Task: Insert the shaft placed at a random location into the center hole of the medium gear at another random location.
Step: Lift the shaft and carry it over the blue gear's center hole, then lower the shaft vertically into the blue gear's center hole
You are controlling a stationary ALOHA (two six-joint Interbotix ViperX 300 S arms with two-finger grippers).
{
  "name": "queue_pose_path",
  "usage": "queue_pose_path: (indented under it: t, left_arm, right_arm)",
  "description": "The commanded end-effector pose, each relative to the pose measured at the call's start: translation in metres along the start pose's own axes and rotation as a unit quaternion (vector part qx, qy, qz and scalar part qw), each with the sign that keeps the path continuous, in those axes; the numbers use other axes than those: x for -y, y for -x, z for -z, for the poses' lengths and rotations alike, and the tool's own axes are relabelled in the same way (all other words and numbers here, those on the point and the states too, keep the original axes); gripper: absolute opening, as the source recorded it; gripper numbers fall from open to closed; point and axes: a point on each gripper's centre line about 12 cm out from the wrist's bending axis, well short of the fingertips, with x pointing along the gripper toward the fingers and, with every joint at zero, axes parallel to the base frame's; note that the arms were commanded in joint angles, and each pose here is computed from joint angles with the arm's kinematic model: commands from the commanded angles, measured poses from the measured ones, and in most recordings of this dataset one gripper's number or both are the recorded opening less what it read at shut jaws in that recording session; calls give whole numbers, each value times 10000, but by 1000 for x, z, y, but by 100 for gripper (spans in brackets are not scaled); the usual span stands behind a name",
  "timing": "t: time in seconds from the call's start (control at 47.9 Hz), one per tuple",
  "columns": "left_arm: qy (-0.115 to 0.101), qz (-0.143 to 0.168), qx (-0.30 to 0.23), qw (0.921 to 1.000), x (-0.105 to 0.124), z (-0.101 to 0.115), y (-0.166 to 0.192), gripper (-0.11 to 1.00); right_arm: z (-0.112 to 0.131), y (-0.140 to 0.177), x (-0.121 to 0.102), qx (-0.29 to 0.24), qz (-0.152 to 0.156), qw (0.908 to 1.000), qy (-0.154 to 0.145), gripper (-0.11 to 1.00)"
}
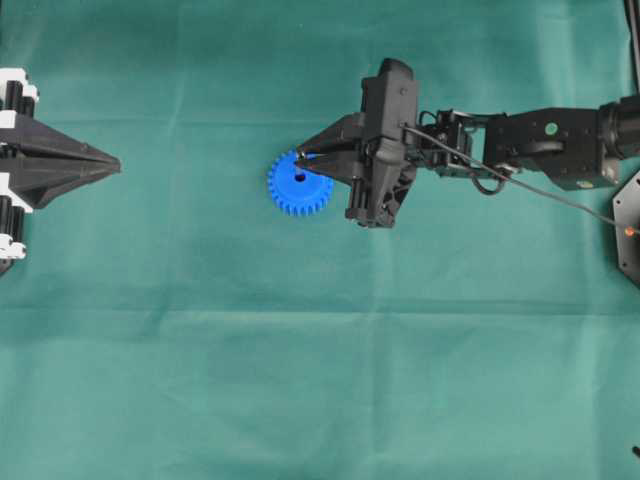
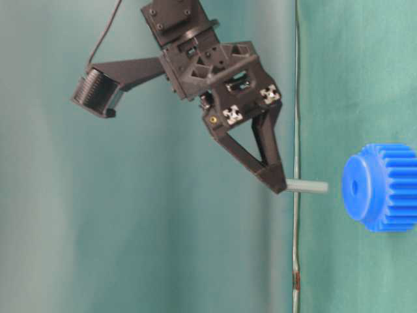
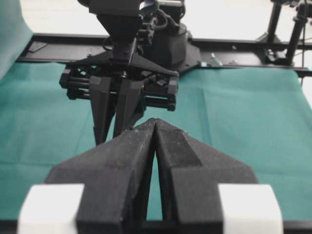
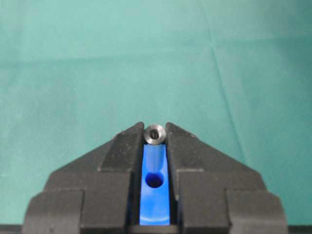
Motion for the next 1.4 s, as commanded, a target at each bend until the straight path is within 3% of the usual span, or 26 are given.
queue_pose_path:
  t: [0.0, 0.501, 1.378]
  left_arm:
    - [-7, -3, 84, 10000, 0, -8, -3, 0]
    - [-7, -3, 92, 10000, 0, -8, -3, 0]
    - [-7, -3, 69, 10000, 0, -7, -2, 0]
  right_arm:
    - [-14, 0, 1, 176, 6, 9998, -42, 13]
    - [13, -20, 1, -161, 17, 9998, -78, 13]
    - [26, -33, 1, -291, 25, 9995, -80, 13]
